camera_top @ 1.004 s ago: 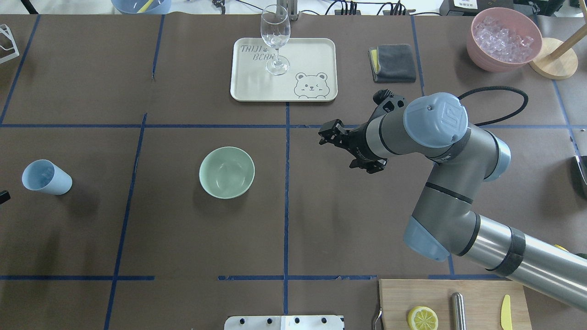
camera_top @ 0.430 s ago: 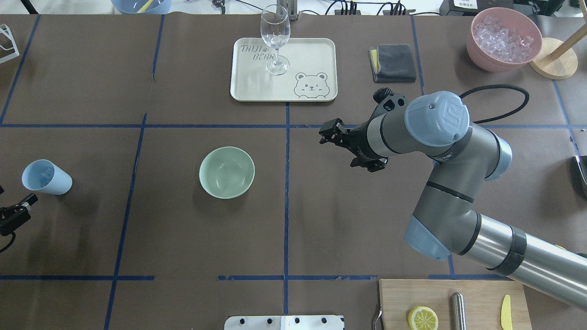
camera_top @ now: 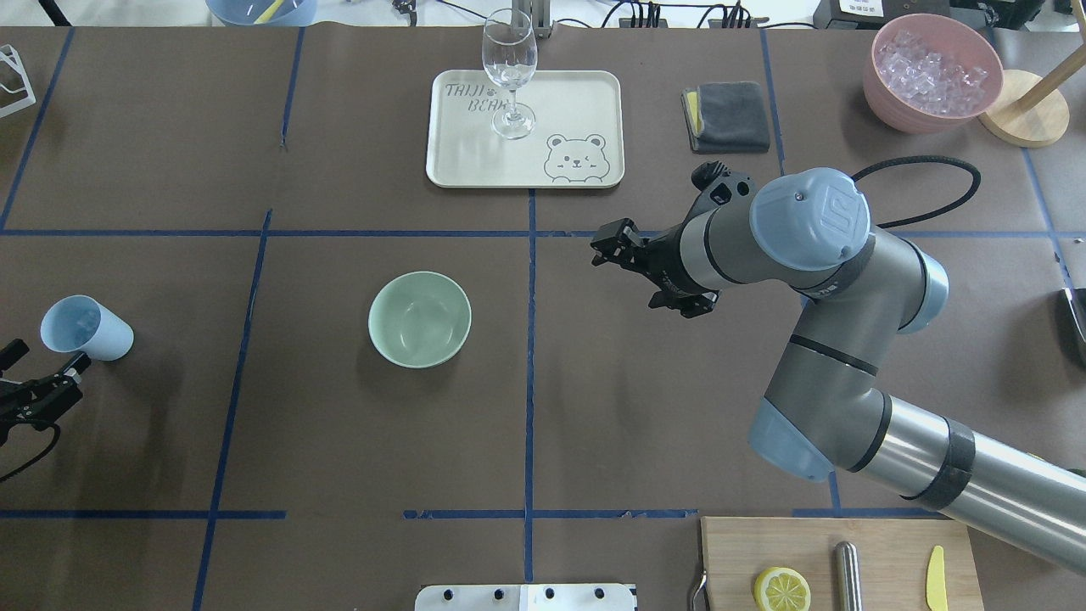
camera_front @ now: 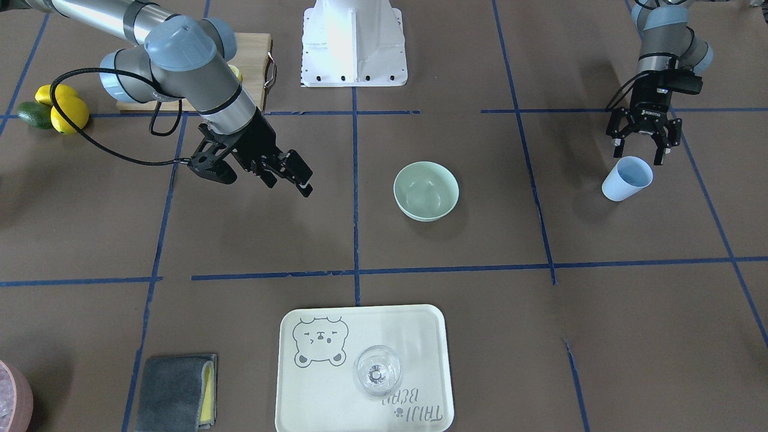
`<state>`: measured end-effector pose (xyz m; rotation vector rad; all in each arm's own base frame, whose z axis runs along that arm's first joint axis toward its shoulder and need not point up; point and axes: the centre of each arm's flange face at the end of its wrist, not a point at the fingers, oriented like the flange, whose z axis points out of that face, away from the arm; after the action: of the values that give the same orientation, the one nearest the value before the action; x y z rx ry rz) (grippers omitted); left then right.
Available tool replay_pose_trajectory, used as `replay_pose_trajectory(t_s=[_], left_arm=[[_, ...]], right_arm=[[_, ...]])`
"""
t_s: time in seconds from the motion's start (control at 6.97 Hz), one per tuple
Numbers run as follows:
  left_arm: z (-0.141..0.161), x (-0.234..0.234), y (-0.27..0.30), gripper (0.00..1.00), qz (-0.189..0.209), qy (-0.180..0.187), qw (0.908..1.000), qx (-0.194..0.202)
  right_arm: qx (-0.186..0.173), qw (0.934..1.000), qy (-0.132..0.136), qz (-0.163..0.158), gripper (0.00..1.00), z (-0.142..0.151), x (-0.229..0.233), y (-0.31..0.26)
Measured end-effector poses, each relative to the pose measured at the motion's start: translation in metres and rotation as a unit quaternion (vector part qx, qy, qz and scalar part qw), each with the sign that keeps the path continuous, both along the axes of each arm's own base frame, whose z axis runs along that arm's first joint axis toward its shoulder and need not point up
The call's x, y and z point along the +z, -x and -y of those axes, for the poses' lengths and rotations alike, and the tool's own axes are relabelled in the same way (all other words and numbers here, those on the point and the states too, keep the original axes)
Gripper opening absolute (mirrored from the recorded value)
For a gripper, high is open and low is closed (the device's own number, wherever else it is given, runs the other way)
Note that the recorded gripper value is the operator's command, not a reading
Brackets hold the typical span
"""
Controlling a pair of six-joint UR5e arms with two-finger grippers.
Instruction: Pour ice into bowl
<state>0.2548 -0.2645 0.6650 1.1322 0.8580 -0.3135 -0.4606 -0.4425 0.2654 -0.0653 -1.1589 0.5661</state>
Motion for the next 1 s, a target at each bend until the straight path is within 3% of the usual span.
replay_pose_trajectory(t_s=[0.57, 1.0], left_arm=[[0.012, 0.012, -0.036, 1.00, 0.016, -0.019, 0.9981, -0.057], [0.015, 0.008, -0.053, 1.00, 0.009, -0.022, 0.9977, -0.064]], right_arm=[[0.001, 1.0000, 0.001, -0.001, 1.00, 0.001, 0.001, -0.001], [0.001, 1.0000, 0.001, -0.001, 1.00, 0.000, 0.002, -0.002]])
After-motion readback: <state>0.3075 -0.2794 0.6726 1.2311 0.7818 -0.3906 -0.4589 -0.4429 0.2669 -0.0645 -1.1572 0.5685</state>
